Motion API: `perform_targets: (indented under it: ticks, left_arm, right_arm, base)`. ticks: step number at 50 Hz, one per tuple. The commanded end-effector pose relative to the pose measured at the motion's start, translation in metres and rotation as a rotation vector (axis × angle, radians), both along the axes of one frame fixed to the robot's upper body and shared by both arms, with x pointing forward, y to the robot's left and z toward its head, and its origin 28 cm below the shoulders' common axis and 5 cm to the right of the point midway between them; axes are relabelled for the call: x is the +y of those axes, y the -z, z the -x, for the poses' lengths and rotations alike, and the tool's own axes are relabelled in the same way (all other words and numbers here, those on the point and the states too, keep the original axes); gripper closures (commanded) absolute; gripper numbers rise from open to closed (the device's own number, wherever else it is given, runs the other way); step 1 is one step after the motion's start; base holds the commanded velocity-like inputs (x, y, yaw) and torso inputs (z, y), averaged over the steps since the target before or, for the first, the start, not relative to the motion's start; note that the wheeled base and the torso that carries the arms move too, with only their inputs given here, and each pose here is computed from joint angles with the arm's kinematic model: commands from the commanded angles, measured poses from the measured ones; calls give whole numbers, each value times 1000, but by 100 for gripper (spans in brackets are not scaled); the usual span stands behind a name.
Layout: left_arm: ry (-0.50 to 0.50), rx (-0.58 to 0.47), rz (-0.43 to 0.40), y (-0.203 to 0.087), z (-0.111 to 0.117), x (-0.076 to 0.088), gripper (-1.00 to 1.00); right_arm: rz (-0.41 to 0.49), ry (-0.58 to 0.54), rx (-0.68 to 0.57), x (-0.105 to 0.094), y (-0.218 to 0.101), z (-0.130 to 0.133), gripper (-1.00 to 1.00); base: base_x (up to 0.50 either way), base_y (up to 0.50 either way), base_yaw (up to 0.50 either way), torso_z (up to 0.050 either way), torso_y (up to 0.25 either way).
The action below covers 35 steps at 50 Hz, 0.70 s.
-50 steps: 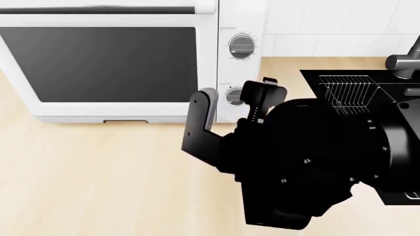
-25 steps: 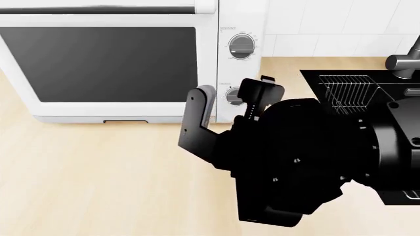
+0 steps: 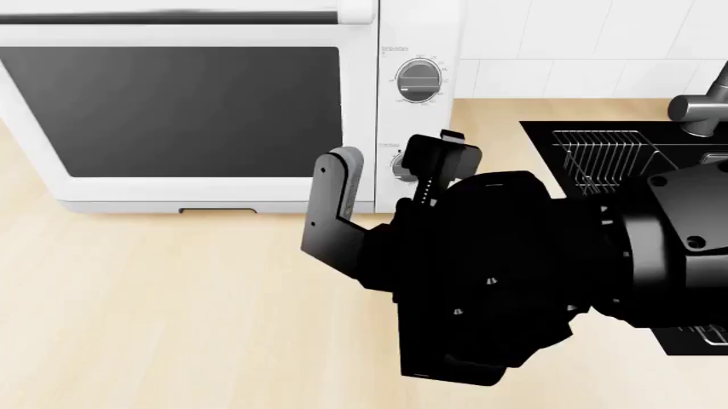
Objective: Turn on the toaster oven by setting the timer.
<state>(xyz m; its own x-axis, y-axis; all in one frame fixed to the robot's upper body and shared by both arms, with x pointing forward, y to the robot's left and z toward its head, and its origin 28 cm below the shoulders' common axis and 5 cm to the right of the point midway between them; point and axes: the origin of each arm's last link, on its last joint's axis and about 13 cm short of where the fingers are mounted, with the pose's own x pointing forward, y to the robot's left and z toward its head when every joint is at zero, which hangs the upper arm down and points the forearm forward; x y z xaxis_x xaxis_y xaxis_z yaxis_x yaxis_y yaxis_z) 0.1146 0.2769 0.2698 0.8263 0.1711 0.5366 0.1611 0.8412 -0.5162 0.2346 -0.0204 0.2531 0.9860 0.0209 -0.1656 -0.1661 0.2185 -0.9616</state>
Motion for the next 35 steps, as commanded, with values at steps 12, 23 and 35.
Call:
perform_targets:
  ticks: [12, 23, 35]
  left_arm:
    - [-1, 0, 3, 1, -1, 0, -100]
    - [-1, -1, 2, 1, -1, 0, -100]
    - [1, -1, 3, 1, -1, 0, -100]
  right_arm:
    - [12, 24, 0, 0, 5, -6, -100]
    - [16, 44, 7, -2, 9, -9, -100]
    - [16, 41, 1, 0, 9, -12, -100]
  base:
    - [0, 0, 0, 0, 0]
    - [0, 0, 0, 0, 0]
    - [0, 0, 0, 0, 0]
